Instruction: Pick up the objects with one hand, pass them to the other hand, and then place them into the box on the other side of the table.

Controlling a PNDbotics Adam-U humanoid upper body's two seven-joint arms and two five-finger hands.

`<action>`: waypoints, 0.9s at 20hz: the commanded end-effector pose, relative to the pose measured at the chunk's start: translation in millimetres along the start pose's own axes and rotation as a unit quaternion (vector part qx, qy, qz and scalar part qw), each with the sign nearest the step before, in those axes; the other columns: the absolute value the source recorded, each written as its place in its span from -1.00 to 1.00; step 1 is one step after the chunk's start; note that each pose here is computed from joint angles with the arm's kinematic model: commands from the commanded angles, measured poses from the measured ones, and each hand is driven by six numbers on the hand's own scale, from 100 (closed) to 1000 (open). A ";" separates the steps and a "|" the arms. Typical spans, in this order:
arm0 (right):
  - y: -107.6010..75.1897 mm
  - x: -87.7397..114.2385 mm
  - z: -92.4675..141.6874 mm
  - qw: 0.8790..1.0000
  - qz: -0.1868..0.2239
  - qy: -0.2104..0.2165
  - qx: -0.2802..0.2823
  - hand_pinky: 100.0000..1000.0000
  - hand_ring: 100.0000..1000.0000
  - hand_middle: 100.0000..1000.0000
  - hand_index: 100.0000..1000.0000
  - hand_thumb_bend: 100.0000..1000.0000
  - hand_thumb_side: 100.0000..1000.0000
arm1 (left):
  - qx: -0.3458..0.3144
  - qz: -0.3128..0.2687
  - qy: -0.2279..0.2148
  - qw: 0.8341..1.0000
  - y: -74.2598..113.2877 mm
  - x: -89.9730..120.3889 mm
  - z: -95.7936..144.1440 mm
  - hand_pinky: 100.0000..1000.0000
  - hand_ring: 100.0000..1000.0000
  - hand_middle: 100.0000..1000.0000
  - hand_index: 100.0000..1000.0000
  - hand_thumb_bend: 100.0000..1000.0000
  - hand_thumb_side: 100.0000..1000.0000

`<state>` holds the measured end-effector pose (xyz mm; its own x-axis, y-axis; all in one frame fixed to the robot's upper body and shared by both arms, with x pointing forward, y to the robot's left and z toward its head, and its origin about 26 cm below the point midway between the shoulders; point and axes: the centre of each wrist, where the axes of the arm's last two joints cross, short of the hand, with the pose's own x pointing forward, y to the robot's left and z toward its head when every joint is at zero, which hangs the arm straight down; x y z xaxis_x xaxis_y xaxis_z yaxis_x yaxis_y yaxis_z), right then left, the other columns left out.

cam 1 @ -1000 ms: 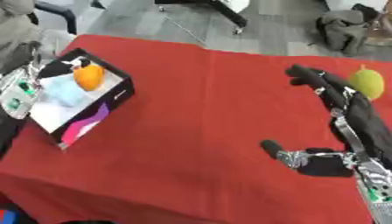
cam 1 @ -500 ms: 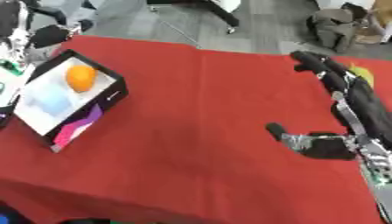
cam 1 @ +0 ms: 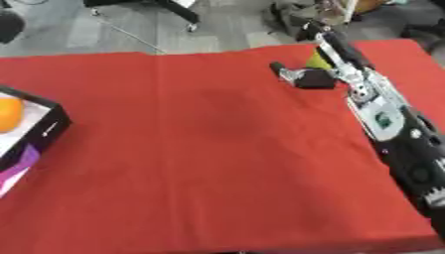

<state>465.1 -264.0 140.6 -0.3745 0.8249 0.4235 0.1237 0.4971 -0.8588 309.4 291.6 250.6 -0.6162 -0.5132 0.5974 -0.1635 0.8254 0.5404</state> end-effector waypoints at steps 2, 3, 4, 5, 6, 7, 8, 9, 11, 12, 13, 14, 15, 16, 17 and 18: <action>-8.4 -51.2 5.5 0.991 0.034 0.127 -0.011 0.72 0.64 0.81 0.92 -0.36 0.05 | -0.010 0.044 -0.051 0.998 -6.8 17.5 -4.7 0.42 0.28 0.25 0.59 0.51 0.20; -10.2 -59.2 7.8 0.987 0.044 0.151 -0.020 0.73 0.67 0.83 0.92 -0.35 0.04 | -0.014 0.049 -0.055 0.997 -9.1 17.7 -4.7 0.42 0.28 0.25 0.59 0.51 0.20; -12.9 -66.0 9.9 0.983 0.056 0.172 -0.033 0.75 0.71 0.85 0.92 -0.35 0.03 | -0.020 0.050 -0.057 0.997 -11.0 17.7 -4.4 0.42 0.28 0.25 0.59 0.51 0.20; -16.1 -71.7 11.8 0.978 0.069 0.190 -0.047 0.76 0.74 0.86 0.92 -0.34 0.01 | -0.025 0.050 -0.058 0.997 -12.2 17.5 -4.1 0.42 0.28 0.25 0.59 0.50 0.21; -20.2 -76.7 13.5 0.973 0.083 0.206 -0.064 0.76 0.74 0.86 0.92 -0.34 0.00 | -0.029 0.050 -0.058 0.997 -13.3 17.2 -3.5 0.42 0.28 0.25 0.59 0.50 0.21; -24.5 -80.8 14.9 0.967 0.097 0.219 -0.080 0.77 0.75 0.86 0.92 -0.34 -0.02 | -0.031 0.050 -0.058 0.997 -13.9 16.8 -3.1 0.42 0.27 0.24 0.59 0.50 0.21; -28.0 -84.0 16.1 0.962 0.110 0.230 -0.095 0.77 0.75 0.86 0.92 -0.34 -0.04 | -0.031 0.050 -0.057 0.997 -14.5 16.5 -2.7 0.42 0.27 0.24 0.59 0.50 0.21; -31.1 -86.6 17.1 0.957 0.123 0.239 -0.108 0.76 0.75 0.86 0.92 -0.33 -0.05 | -0.032 0.051 -0.056 0.997 -15.1 16.1 -2.2 0.42 0.27 0.24 0.59 0.50 0.21; -33.9 -90.4 19.1 0.948 0.146 0.254 -0.124 0.75 0.73 0.83 0.91 -0.35 -0.09 | -0.033 0.052 -0.053 0.997 -16.7 15.6 -1.4 0.42 0.26 0.24 0.59 0.49 0.22; -34.3 -92.1 20.3 0.944 0.156 0.261 -0.127 0.73 0.71 0.81 0.90 -0.40 -0.12 | -0.035 0.053 -0.052 0.997 -17.3 15.4 -1.1 0.42 0.26 0.24 0.59 0.48 0.22; -34.2 -93.6 21.4 0.940 0.164 0.269 -0.129 0.72 0.70 0.80 0.90 -0.43 -0.15 | -0.036 0.053 -0.052 0.997 -17.9 15.3 -0.9 0.42 0.26 0.23 0.59 0.48 0.22; -33.7 -95.3 22.9 0.937 0.171 0.277 -0.129 0.70 0.67 0.78 0.88 -0.48 -0.21 | -0.037 0.052 -0.052 0.997 -18.3 15.4 -1.0 0.42 0.26 0.23 0.59 0.48 0.22; -32.9 -96.7 24.1 0.934 0.177 0.284 -0.128 0.69 0.65 0.75 0.86 -0.53 -0.26 | -0.038 0.052 -0.052 0.997 -18.5 15.5 -1.1 0.42 0.26 0.23 0.59 0.47 0.22; -31.9 -98.6 25.8 0.930 0.183 0.293 -0.125 0.68 0.63 0.72 0.82 -0.58 -0.30 | -0.038 0.052 -0.053 0.997 -18.6 15.8 -1.4 0.42 0.26 0.23 0.59 0.47 0.23; -30.7 -100.2 27.4 0.927 0.188 0.301 -0.123 0.66 0.58 0.67 0.76 -0.63 -0.50 | -0.039 0.052 -0.053 0.996 -18.8 15.9 -1.5 0.42 0.25 0.23 0.59 0.47 0.23; -29.8 -101.7 28.8 0.924 0.193 0.309 -0.121 0.64 0.55 0.62 0.71 -0.72 -0.42 | -0.040 0.052 -0.054 0.996 -19.0 16.1 -1.6 0.42 0.25 0.23 0.59 0.47 0.22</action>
<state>471.7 -356.4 97.5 0.2961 0.9170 0.2672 0.3358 0.1619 -0.9279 306.9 268.0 243.2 -0.6864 -0.3909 0.6133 -0.0255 0.8557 0.5168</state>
